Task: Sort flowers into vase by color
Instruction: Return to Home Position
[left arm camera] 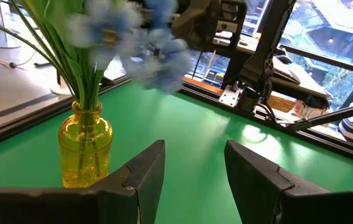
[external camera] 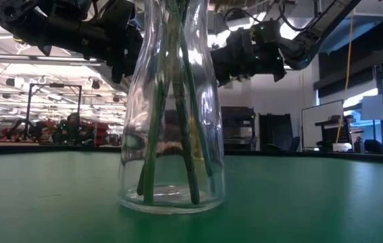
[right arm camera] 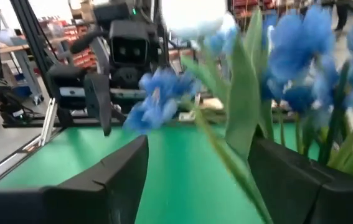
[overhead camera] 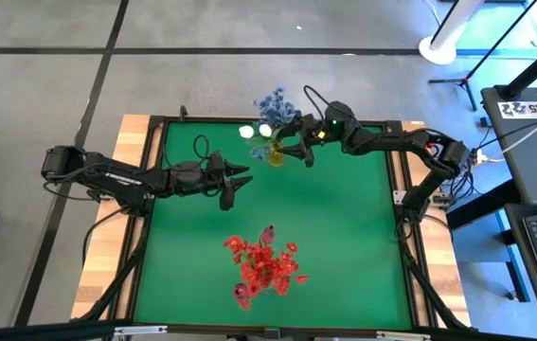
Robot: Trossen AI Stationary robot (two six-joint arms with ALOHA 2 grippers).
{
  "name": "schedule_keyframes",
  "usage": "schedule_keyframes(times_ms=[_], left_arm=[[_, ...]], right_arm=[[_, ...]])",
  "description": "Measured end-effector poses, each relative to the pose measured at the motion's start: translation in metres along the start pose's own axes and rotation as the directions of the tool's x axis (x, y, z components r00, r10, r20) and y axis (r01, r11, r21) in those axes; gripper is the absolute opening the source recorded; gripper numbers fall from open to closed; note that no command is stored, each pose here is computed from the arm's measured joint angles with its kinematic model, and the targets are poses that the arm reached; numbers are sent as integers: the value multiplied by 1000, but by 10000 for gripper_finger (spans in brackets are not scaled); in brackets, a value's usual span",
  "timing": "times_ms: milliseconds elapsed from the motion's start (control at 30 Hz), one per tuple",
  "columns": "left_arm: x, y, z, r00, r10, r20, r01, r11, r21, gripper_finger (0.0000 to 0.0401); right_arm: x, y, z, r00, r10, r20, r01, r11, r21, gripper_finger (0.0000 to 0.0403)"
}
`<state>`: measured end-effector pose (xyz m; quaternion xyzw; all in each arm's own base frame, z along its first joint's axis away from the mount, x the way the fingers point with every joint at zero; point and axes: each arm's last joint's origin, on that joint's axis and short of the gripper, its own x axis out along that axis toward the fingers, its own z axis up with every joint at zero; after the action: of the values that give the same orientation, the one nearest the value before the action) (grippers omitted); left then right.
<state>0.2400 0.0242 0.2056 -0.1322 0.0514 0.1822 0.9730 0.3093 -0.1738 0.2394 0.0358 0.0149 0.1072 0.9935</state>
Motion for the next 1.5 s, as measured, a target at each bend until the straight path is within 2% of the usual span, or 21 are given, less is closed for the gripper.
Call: schedule_keyframes(times_ms=[433, 667, 933, 1233, 1500], left_arm=[[0, 1, -4, 999, 12, -39, -12, 1000, -9, 163], [0, 2, -5, 999, 16, -50, -16, 1000, -5, 163], [0, 2, -5, 999, 15, -49, -15, 1000, -2, 163], [0, 2, -5, 999, 15, -49, -15, 1000, -1, 163], [0, 2, -5, 999, 16, -50, -16, 1000, -1, 163]], right_arm=[[-5, 3, -6, 993, -14, -113, 20, 999, 49, 269], [-24, 12, 12, 979, -93, -179, 98, 995, 20, 269], [-39, 28, 40, 987, -93, -132, 92, 996, -16, 269], [-42, 29, 26, 961, -104, -256, 129, 988, 80, 269], [-45, 29, 18, 929, -153, -336, 189, 979, 76, 269]])
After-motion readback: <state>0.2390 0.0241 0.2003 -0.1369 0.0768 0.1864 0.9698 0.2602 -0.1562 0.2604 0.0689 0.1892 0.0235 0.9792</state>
